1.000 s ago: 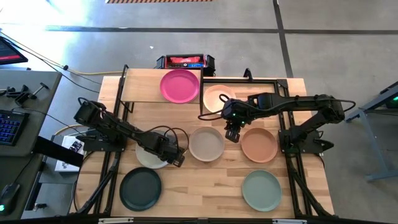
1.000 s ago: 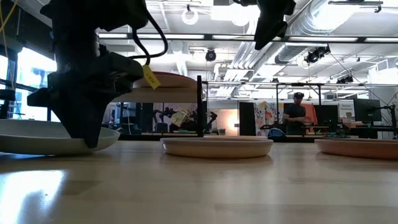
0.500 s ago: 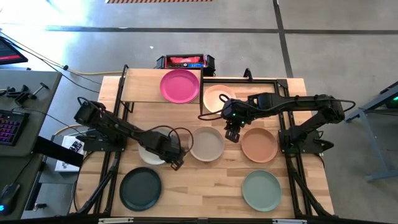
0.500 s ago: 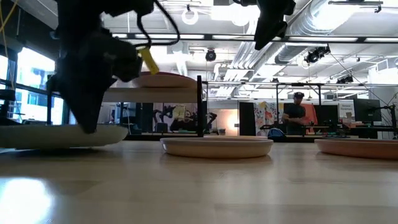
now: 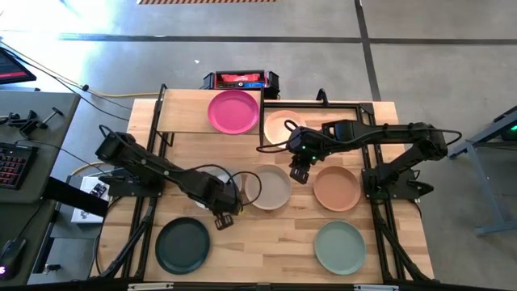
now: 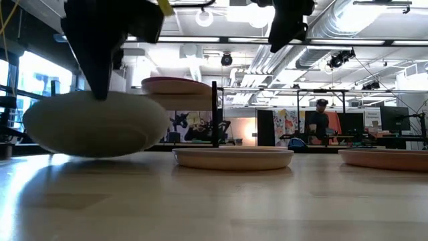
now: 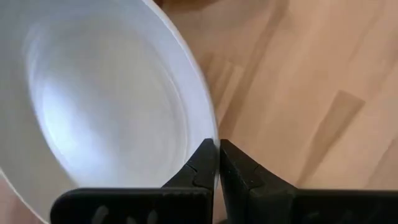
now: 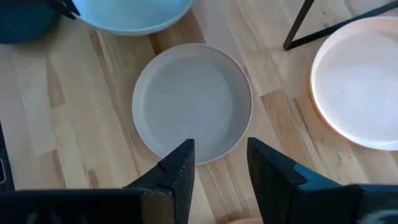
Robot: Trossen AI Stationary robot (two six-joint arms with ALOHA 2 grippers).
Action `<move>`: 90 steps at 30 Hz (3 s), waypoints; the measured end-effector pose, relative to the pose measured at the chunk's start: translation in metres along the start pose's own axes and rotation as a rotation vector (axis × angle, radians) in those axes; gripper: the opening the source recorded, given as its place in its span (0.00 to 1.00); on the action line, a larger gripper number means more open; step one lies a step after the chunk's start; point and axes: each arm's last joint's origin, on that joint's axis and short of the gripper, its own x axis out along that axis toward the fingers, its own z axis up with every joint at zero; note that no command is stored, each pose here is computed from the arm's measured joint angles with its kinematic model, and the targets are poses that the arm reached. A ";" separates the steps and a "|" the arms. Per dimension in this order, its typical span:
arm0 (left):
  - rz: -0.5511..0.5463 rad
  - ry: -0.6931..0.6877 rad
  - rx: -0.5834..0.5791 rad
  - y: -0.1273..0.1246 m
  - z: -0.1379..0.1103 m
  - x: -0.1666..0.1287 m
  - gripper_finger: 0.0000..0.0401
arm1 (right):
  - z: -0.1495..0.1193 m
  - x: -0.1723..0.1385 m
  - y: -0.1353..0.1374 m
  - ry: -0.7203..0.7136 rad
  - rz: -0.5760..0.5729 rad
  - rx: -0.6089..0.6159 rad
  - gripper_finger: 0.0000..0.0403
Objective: Place and stack plates onto a shelf
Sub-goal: Stack the left white plate on top of the pink plate on the shelf
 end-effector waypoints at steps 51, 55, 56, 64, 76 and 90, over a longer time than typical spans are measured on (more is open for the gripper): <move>0.201 0.035 0.575 -0.015 -0.011 -0.073 0.00 | 0.034 0.004 -0.029 -0.221 0.020 0.190 0.48; 0.236 0.024 0.677 -0.014 -0.010 -0.073 0.00 | 0.036 0.018 -0.026 -0.176 0.052 0.243 0.48; 0.244 0.023 0.709 -0.014 -0.010 -0.073 0.00 | 0.036 0.022 -0.024 -0.162 0.065 0.251 0.48; 0.346 0.008 0.945 -0.013 -0.007 -0.074 0.00 | 0.037 0.037 -0.008 -0.144 0.110 0.330 0.48; 0.469 -0.010 1.139 -0.012 -0.003 -0.075 0.00 | 0.035 0.045 0.006 -0.156 0.106 0.310 0.48; 0.527 -0.024 1.230 -0.011 0.001 -0.076 0.00 | 0.036 0.056 0.006 -0.131 0.094 0.339 0.38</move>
